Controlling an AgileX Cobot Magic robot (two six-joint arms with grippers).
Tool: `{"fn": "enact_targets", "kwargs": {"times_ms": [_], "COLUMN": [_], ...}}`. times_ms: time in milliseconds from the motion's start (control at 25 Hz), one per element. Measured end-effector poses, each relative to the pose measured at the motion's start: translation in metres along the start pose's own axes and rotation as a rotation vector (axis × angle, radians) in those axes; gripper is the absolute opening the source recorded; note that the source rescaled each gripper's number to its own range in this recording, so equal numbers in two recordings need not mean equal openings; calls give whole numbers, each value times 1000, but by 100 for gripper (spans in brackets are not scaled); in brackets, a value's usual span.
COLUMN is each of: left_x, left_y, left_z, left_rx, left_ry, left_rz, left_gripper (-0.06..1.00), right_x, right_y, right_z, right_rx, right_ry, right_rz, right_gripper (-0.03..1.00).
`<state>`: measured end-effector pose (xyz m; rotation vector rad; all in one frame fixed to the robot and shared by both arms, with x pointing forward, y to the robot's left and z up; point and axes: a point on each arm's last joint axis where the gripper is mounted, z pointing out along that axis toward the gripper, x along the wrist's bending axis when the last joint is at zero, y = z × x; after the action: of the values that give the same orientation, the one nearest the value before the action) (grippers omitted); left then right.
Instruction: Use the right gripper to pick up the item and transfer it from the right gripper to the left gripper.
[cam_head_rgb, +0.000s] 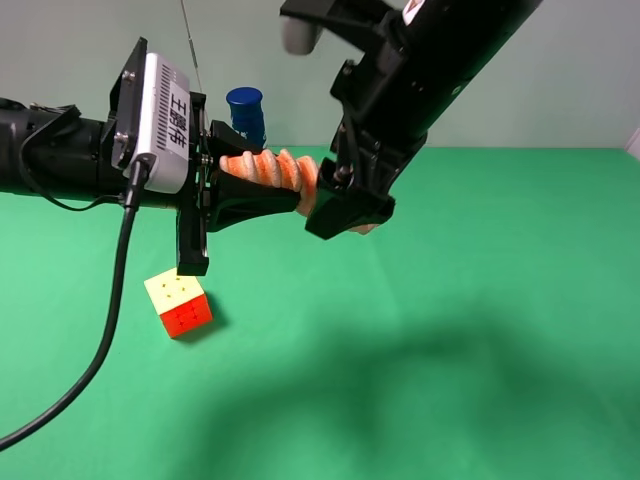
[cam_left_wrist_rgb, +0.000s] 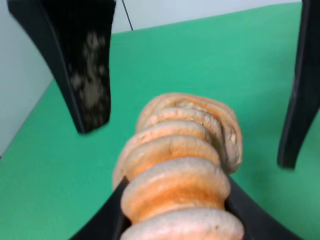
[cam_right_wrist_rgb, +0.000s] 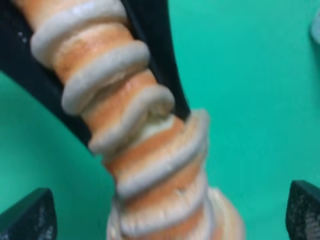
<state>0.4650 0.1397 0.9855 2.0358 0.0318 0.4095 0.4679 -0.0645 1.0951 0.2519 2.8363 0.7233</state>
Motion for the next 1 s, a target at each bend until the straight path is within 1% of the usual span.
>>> {"fn": "enact_targets", "kwargs": {"times_ms": [120, 280, 360, 520, 600, 720, 840, 920, 1000], "left_x": [0, 0, 0, 0, 0, 0, 0, 0, 0], "left_y": [0, 0, 0, 0, 0, 0, 0, 0, 0], "left_z": [0, 0, 0, 0, 0, 0, 0, 0, 0], "left_rx": [0, -1, -2, -2, -2, -2, -2, -2, -2], "left_ry": [0, -1, -1, -2, -2, -2, -2, -2, -2], "left_rz": [0, 0, 0, 0, 0, 0, -17, -33, -45], "left_gripper": [11, 9, 9, 9, 7, 7, 6, 6, 6], "right_x": [1, 7, 5, -18, -32, -46, -52, -50, -42], "right_y": [-4, -12, -15, -32, -48, -77, -112, -135, -154], "right_z": [-11, -19, -20, -26, -33, -45, -63, -77, -94], "right_rx": [31, 99, 113, 124, 127, 117, 77, 49, 4], "right_ry": [-26, 14, 19, -31, -68, -112, -181, -240, -322], "right_rz": [-5, 3, 52, 270, 396, 570, 741, 853, 945], "right_gripper": [100, 100, 100, 100, 100, 100, 100, 100, 100]}}
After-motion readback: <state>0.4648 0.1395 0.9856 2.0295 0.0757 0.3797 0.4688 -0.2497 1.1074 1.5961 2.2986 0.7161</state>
